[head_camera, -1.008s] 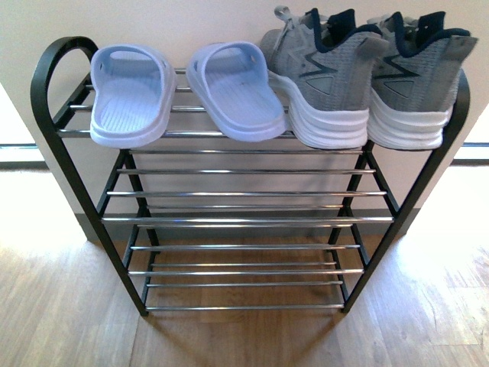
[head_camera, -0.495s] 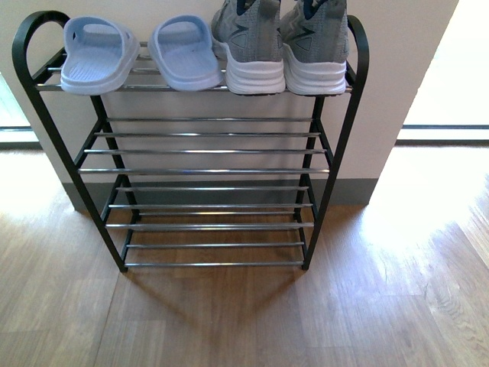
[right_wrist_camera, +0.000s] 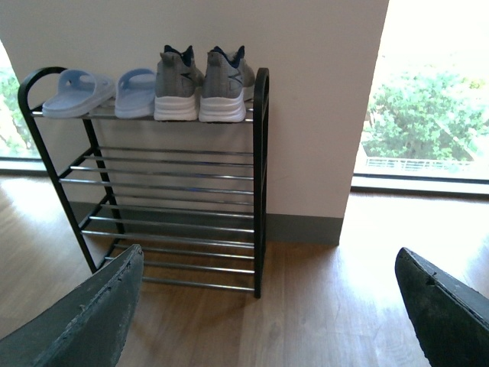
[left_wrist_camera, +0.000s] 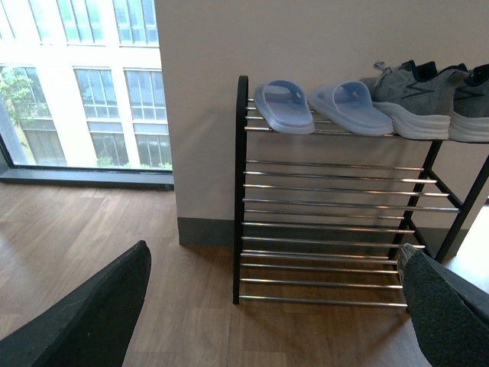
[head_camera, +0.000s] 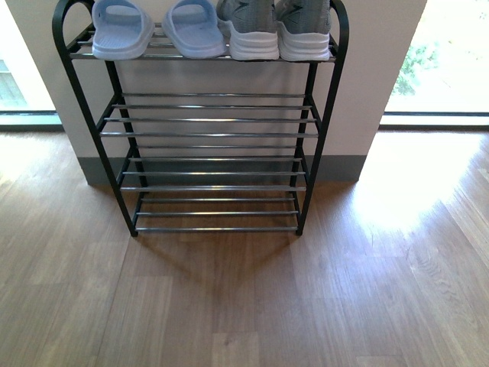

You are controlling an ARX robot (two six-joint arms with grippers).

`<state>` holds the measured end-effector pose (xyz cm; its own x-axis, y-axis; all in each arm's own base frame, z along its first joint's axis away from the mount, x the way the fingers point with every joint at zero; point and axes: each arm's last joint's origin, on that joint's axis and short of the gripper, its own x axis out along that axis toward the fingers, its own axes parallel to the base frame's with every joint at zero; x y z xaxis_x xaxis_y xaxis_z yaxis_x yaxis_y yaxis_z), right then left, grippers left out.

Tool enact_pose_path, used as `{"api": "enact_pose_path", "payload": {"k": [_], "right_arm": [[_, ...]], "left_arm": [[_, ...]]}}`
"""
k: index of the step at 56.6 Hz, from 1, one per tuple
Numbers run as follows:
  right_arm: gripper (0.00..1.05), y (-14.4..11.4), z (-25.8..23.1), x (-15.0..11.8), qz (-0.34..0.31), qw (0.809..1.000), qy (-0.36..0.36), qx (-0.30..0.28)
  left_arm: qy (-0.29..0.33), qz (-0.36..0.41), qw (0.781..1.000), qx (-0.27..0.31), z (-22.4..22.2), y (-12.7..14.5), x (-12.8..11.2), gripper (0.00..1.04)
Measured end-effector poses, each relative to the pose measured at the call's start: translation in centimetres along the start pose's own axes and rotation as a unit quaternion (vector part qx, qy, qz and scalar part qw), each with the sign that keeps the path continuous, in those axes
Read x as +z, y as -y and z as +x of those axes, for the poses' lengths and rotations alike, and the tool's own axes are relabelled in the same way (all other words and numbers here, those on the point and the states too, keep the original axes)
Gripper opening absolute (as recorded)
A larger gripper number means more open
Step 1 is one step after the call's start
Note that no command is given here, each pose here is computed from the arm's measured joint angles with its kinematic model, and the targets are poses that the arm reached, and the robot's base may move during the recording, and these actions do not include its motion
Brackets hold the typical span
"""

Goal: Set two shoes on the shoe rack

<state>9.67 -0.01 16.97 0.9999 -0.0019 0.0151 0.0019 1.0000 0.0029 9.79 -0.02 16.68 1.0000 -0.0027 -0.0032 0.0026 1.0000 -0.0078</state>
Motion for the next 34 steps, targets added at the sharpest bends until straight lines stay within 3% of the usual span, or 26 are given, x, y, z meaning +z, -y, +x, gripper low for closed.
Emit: {"api": "enact_pose_path", "payload": {"k": [34], "right_arm": [[0.96,0.0,0.0,-0.01,0.0,1.0,0.0,0.0]], "left_arm": [[0.0,0.0,1.0,0.0,0.0,0.0,0.0,0.95]]}}
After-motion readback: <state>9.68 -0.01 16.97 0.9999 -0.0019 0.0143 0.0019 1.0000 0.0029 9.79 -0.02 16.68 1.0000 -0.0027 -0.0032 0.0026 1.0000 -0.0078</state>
